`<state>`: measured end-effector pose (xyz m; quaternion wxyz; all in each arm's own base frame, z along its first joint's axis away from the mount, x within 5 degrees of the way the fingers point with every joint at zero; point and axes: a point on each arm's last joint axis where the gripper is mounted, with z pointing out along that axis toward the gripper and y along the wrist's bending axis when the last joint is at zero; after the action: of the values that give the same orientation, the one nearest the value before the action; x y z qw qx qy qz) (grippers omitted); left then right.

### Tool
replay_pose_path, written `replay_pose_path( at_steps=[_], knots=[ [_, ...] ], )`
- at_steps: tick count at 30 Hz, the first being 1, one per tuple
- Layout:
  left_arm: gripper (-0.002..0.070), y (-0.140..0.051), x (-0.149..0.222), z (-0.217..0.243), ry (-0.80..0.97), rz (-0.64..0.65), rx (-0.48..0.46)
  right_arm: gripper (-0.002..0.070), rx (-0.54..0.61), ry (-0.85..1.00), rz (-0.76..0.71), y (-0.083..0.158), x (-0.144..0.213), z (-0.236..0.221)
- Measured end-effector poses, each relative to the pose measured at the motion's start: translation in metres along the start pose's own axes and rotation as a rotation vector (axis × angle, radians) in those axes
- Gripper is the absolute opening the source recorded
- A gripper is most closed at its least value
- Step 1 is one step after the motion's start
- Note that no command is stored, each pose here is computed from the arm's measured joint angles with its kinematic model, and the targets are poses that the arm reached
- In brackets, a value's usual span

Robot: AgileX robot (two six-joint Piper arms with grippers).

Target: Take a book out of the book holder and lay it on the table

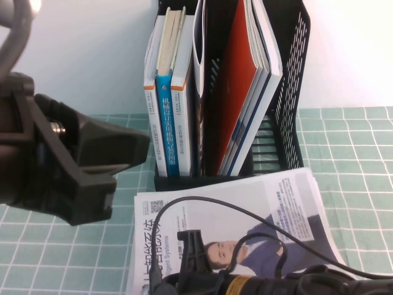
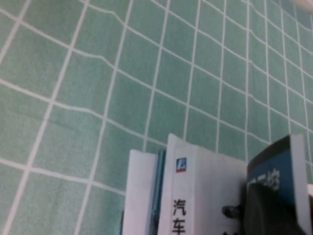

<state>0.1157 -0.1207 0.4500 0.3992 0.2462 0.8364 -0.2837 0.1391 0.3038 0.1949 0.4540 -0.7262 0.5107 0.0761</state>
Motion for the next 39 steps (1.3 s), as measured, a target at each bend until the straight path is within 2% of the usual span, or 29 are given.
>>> replay_pose_path(
  at_steps=[4, 7, 10, 13, 16, 20, 23, 25, 27, 30, 32, 33, 36, 39],
  knots=[
    [-0.0003, 0.0, 0.001, 0.001, 0.006, -0.001, 0.0, 0.0025, 0.032, 0.011, 0.002, 0.001, 0.005, 0.011],
    [-0.0003, 0.001, 0.002, 0.002, 0.007, -0.013, -0.001, 0.0043, 0.046, 0.038, 0.062, 0.002, 0.01, 0.018],
    [-0.0003, 0.001, 0.0, 0.003, -0.016, -0.039, 0.002, 0.0137, 0.041, 0.056, 0.088, 0.005, 0.013, 0.023],
    [-0.0003, 0.001, 0.001, 0.005, -0.021, -0.046, 0.002, 0.0299, 0.044, 0.06, 0.16, 0.005, 0.014, 0.023],
    [-0.0003, 0.002, 0.002, 0.006, -0.015, -0.051, 0.001, 0.0446, 0.044, 0.046, 0.362, 0.005, 0.008, 0.018],
    [-0.0003, 0.002, 0.003, 0.006, -0.002, -0.051, -0.001, 0.0496, 0.016, 0.006, 0.589, 0.007, -0.007, 0.004],
    [-0.0003, 0.002, 0.003, 0.006, -0.001, -0.051, -0.002, 0.0503, 0.005, -0.037, 0.621, 0.007, -0.019, -0.006],
    [-0.0003, 0.002, 0.002, 0.006, -0.007, -0.036, -0.006, 0.049, 0.001, -0.081, 0.571, 0.006, -0.029, -0.017],
    [-0.0003, 0.004, 0.0, 0.001, -0.057, -0.005, -0.031, 0.0428, 0.024, -0.151, 0.492, -0.002, -0.041, -0.036],
    [-0.0003, 0.009, -0.006, -0.016, -0.179, 0.04, -0.104, 0.0235, 0.118, -0.268, 0.348, -0.022, -0.056, -0.075],
    [-0.0003, 0.013, -0.006, -0.033, -0.259, 0.065, -0.164, 0.0112, 0.211, -0.34, 0.306, -0.04, -0.061, -0.11],
    [-0.0003, 0.015, -0.005, -0.043, -0.293, 0.071, -0.194, 0.0072, 0.265, -0.367, 0.312, -0.05, -0.06, -0.128],
    [-0.0003, 0.022, 0.004, -0.069, -0.319, 0.081, -0.283, 0.002, 0.399, -0.4, 0.352, -0.073, -0.049, -0.177],
    [-0.0003, 0.029, 0.021, -0.09, -0.273, 0.071, -0.358, 0.0006, 0.521, -0.41, 0.432, -0.086, -0.03, -0.221]
  ],
)
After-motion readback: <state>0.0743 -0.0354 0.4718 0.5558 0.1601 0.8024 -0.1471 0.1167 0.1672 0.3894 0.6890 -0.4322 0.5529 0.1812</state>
